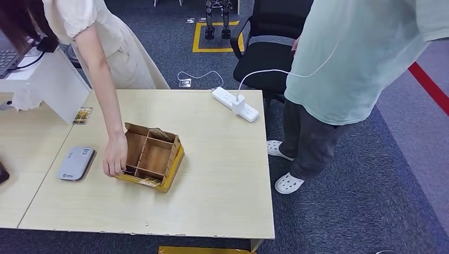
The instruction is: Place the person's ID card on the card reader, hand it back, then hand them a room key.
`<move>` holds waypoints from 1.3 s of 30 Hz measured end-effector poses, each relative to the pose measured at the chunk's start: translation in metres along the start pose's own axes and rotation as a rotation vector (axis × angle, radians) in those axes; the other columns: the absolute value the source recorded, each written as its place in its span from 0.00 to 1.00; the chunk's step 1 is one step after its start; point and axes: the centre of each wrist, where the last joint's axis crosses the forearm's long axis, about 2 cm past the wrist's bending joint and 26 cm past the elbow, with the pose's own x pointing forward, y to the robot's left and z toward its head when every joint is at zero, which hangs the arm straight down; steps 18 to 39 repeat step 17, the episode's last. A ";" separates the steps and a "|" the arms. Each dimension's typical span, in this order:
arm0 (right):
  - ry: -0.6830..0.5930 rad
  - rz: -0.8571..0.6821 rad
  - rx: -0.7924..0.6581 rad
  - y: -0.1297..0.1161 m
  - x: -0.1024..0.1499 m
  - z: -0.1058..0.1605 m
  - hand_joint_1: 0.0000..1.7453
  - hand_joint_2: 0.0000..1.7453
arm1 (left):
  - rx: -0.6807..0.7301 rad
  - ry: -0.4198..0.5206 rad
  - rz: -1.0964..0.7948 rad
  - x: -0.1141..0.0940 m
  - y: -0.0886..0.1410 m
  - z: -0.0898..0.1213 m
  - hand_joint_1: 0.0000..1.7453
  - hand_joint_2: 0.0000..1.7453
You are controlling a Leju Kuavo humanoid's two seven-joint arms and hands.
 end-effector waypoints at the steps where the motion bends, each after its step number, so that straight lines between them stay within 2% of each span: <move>1: 0.006 -0.005 0.001 0.000 -0.001 0.000 0.00 0.00 | -0.017 0.029 0.008 0.000 -0.005 0.011 0.00 1.00; 5: 0.034 -0.029 0.003 0.000 -0.002 0.000 0.00 0.00 | -0.106 0.103 0.040 0.010 -0.030 0.058 0.00 1.00; 9: 0.055 -0.052 0.021 0.000 -0.003 0.000 0.00 1.00 | -0.198 0.125 0.078 0.029 -0.050 0.102 0.00 1.00; 15: 0.064 -0.104 0.085 0.002 -0.006 0.000 0.00 1.00 | -0.391 0.097 0.159 0.064 -0.075 0.157 0.00 1.00; 16: 0.067 -0.113 0.092 0.002 -0.007 0.001 0.00 0.75 | -0.422 0.096 0.179 0.069 -0.078 0.164 0.00 1.00; 17: 0.068 -0.118 0.096 0.003 -0.007 0.001 0.00 0.67 | -0.437 0.097 0.189 0.071 -0.079 0.167 0.00 1.00; 39: 0.068 -0.118 0.096 0.003 -0.007 0.001 0.00 0.67 | -0.437 0.097 0.189 0.071 -0.079 0.167 0.00 1.00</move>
